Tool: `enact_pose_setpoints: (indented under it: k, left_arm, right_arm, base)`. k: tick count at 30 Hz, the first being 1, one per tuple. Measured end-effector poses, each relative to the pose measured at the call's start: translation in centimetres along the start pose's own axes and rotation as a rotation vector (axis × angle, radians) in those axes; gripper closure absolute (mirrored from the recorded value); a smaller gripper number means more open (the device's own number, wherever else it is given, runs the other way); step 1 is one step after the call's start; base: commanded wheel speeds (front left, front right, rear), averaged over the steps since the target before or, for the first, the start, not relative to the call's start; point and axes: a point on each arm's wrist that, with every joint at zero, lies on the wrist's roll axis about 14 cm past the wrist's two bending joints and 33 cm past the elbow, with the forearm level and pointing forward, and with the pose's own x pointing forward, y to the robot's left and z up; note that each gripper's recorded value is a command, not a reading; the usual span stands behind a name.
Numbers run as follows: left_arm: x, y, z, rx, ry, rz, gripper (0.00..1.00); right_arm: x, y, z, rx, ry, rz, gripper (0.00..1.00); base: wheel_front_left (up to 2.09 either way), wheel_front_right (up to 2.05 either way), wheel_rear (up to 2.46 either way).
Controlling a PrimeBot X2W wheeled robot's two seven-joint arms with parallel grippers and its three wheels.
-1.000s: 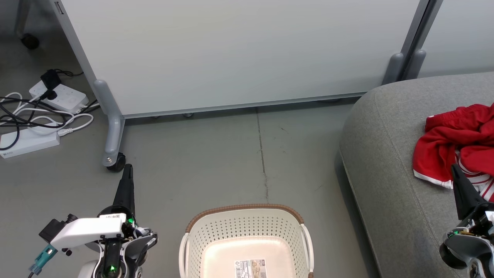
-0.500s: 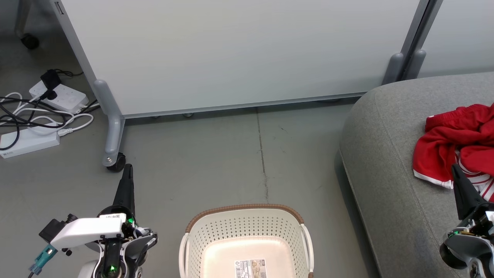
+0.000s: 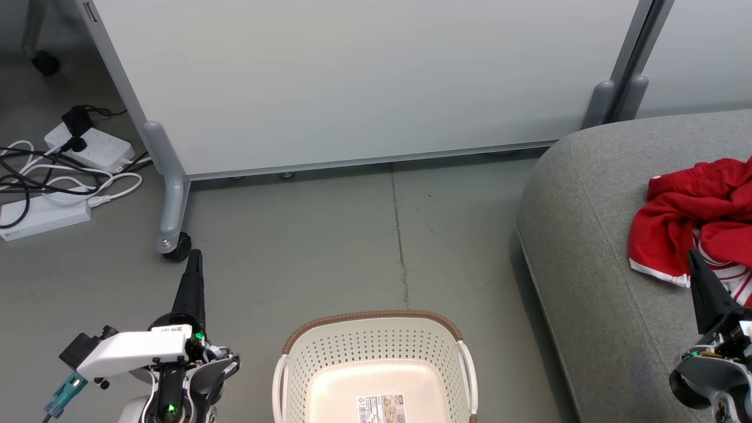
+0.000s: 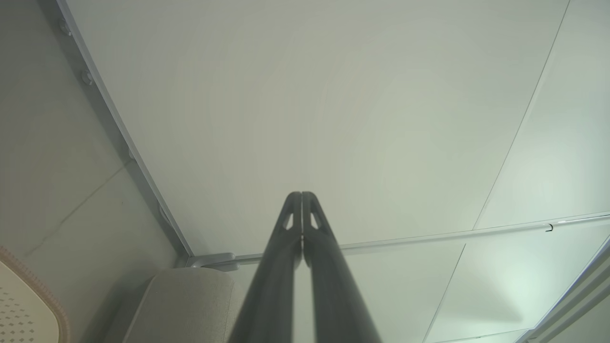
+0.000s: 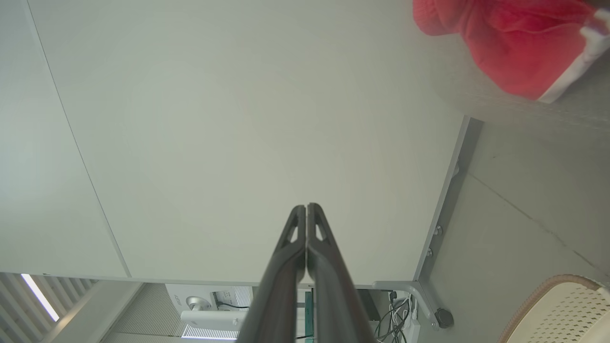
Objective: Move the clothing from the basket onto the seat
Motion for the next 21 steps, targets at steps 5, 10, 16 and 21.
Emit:
enact_pose_setpoints:
  k: [5, 10, 16, 21]
  left_arm:
    - [0.00, 0.00, 0.00, 0.000, 0.000, 0.000, 1.00]
    - [0.00, 0.00, 0.00, 0.000, 0.000, 0.000, 1.00]
    - [0.00, 0.00, 0.00, 0.000, 0.000, 0.000, 1.00]
    - [0.00, 0.00, 0.00, 0.000, 0.000, 0.000, 1.00]
  right_arm:
    - [0.00, 0.00, 0.02, 0.000, -0.001, 0.000, 1.00]
    - [0.00, -0.01, 0.01, 0.000, 0.000, 0.000, 1.00]
    - [-0.01, -0.01, 0.03, 0.000, -0.001, 0.000, 1.00]
    - [-0.01, -0.01, 0.04, 0.001, -0.001, 0.000, 1.00]
  base:
    - [0.00, 0.00, 0.00]
    - [0.00, 0.00, 0.00]
    - [0.00, 0.00, 0.00]
    - [0.00, 0.00, 0.00]
